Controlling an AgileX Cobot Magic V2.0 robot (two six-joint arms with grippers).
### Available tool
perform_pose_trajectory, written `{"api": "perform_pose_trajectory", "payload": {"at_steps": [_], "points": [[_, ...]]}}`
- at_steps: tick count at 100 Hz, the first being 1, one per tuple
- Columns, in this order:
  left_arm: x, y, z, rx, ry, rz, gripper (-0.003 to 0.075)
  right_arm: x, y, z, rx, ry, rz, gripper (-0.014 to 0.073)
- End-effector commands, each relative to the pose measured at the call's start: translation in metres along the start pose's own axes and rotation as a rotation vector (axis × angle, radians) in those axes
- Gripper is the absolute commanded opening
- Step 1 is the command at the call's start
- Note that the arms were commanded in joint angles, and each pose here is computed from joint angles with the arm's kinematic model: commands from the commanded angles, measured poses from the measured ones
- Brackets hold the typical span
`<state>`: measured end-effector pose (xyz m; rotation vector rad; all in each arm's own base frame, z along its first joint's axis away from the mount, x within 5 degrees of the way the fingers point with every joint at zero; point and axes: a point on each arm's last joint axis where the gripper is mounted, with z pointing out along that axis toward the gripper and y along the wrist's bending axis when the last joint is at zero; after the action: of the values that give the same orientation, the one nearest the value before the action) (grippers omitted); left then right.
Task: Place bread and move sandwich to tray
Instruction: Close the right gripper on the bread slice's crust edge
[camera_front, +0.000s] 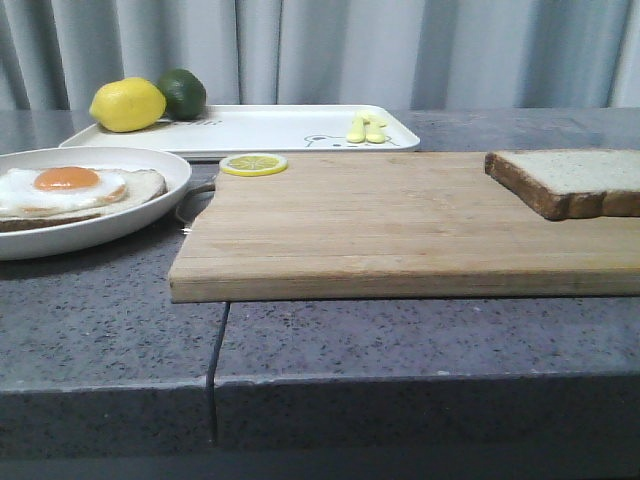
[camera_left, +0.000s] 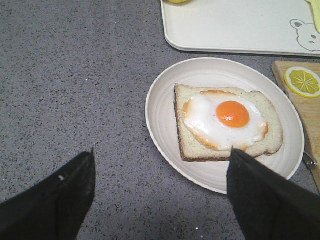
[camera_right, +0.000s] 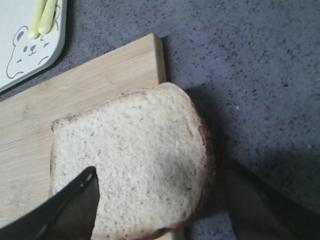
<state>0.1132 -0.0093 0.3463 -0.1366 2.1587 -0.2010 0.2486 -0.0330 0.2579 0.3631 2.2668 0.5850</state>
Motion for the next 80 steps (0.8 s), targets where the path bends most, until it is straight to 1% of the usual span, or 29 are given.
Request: {"api": "perform_pose_trajectory", "payload": {"at_steps": [1,21,80], "points": [[-0.015,-0.003,-0.006,0.02,-0.091,-0.012,0.0513,-0.013,0.003,-0.003,-0.018,-0.066,0.011,0.0532],[-0.015,-0.003,-0.006,0.021,-0.093,-0.012,0.0513,-0.013,-0.003,0.007,-0.014,-0.052,0.027,0.0532],[-0.015,-0.003,-0.006,0.021,-0.093,-0.012,0.0513,-0.011,-0.011,0.027,-0.066,-0.011,0.071,0.0532]]}}
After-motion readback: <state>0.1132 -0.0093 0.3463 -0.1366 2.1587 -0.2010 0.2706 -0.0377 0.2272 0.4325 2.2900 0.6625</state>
